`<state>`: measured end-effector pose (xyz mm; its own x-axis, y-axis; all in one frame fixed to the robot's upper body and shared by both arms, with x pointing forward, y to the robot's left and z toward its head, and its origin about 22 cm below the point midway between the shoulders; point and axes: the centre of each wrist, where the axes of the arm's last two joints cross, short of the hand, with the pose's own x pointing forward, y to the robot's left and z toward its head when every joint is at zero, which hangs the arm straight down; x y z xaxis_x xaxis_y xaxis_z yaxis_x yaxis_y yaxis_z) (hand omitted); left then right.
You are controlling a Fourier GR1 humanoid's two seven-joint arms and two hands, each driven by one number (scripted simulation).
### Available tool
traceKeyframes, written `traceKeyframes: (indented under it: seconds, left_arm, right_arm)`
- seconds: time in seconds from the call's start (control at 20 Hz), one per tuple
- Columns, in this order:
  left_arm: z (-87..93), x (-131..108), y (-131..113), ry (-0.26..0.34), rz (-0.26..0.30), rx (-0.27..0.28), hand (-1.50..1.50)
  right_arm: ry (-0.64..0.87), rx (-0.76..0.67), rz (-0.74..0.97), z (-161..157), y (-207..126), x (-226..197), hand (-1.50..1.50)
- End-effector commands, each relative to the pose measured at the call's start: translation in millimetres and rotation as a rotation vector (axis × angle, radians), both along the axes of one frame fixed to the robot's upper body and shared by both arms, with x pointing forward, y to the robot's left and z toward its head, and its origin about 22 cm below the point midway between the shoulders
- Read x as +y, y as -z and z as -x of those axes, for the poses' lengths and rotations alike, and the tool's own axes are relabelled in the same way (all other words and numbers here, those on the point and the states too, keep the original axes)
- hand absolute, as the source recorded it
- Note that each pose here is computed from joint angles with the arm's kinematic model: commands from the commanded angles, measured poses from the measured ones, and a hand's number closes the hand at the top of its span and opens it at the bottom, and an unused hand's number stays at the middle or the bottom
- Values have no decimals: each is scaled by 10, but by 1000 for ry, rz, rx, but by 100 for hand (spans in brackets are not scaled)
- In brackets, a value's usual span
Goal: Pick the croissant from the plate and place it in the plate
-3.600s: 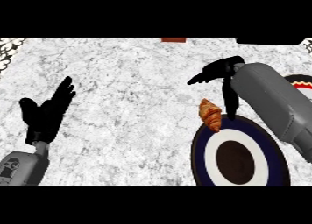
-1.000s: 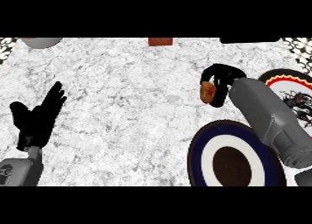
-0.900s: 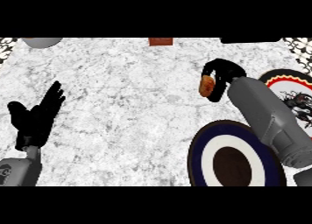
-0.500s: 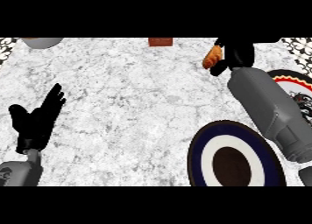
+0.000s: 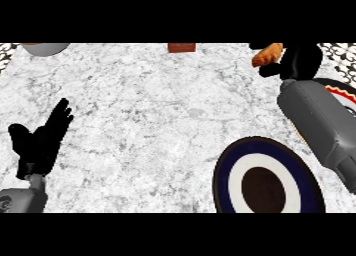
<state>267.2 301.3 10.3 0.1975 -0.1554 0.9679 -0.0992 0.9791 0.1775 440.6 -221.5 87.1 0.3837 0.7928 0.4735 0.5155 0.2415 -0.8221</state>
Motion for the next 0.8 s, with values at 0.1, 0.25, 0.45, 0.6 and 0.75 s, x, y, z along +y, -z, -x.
traceKeyframes:
  seconds: [0.1, 0.25, 0.45, 0.6, 0.75]
  left_arm:
    - [-113, -116, -30, 22, 7, -20, 0]
    - [-63, -84, 78, 19, 6, -14, 0]
    - [-50, -23, 4, 20, 12, -14, 0]
    - [-101, -124, -10, 33, -2, -32, 0]
    - [-55, -152, -235, 70, 12, -26, 0]
  right_arm:
    - [145, -50, -52, 282, 18, -690, 150]
    - [189, -67, -46, 497, 21, -995, 150]
    - [238, -66, -48, 842, 130, -1426, 150]
    - [271, 12, -40, 1075, 341, -1618, 150]
    - [259, 144, -69, 1115, 455, -1734, 150]
